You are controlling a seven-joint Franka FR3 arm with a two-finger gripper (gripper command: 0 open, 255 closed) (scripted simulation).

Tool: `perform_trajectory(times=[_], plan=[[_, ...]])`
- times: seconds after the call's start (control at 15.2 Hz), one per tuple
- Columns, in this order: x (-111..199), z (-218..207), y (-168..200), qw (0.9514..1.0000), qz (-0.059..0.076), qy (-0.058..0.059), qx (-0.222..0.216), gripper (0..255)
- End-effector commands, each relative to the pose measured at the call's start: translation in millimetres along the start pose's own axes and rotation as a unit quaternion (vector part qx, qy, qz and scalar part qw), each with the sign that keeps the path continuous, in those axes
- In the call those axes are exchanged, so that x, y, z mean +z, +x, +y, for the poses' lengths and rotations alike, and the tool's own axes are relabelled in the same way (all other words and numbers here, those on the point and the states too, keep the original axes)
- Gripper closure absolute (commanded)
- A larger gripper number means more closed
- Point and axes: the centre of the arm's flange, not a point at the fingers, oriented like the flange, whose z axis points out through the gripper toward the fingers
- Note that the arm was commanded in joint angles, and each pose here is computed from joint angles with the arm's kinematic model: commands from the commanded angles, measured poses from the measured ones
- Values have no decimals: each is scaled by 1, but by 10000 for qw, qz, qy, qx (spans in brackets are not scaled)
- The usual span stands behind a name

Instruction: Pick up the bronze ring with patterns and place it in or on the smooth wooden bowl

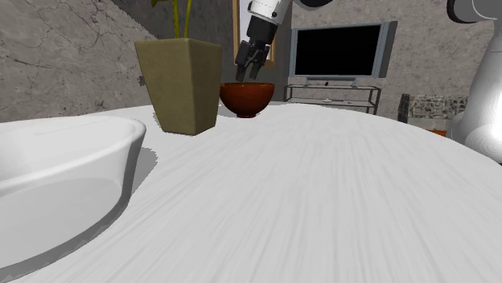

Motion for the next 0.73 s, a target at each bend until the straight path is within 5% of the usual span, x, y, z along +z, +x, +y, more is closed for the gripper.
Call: perform_trajectory(times=[0.0, 0.26, 0.66], plan=[[0, 0, 0, 10000, 0, 0, 0, 0], [-50, 0, 0, 10000, 0, 0, 0, 0], [-50, 0, 0, 10000, 0, 0, 0, 0]])
